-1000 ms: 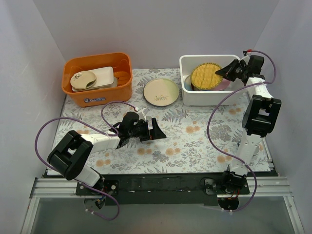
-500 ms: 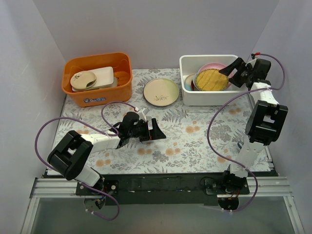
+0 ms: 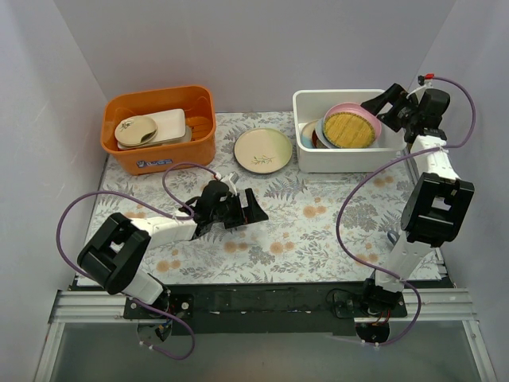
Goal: Place the plates into the plastic bin on the countertop
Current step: Place the plate in the plastic bin.
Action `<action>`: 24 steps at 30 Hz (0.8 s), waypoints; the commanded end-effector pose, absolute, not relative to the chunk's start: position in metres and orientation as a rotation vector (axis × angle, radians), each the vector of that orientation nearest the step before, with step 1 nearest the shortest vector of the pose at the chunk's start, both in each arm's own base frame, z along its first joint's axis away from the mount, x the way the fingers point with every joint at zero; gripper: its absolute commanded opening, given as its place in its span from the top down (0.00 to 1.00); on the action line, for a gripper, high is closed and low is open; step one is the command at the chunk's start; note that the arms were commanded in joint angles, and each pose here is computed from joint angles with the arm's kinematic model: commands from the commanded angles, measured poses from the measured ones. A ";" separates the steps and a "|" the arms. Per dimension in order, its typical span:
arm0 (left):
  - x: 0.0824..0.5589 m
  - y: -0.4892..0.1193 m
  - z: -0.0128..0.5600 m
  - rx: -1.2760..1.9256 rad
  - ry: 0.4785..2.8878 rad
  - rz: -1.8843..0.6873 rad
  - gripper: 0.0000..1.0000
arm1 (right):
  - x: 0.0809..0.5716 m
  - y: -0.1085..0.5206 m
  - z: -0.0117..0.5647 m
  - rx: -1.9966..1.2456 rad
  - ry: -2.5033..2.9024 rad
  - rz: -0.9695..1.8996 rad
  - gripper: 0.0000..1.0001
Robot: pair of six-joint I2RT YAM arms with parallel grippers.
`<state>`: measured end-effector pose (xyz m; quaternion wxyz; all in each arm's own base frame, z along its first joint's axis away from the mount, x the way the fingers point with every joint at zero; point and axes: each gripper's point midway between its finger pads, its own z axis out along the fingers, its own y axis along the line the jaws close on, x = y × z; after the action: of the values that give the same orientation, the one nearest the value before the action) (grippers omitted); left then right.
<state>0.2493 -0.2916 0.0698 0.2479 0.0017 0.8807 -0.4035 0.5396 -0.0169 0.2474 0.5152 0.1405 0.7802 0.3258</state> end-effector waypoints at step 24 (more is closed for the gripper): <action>0.351 -0.285 0.080 -0.634 2.130 -1.156 0.06 | 0.378 0.082 0.270 0.102 1.758 0.885 0.02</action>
<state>0.3262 -0.2782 0.0585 0.2869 -0.2128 0.8419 -0.4046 0.3976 0.0633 0.2586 0.5365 0.0745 0.7593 0.3606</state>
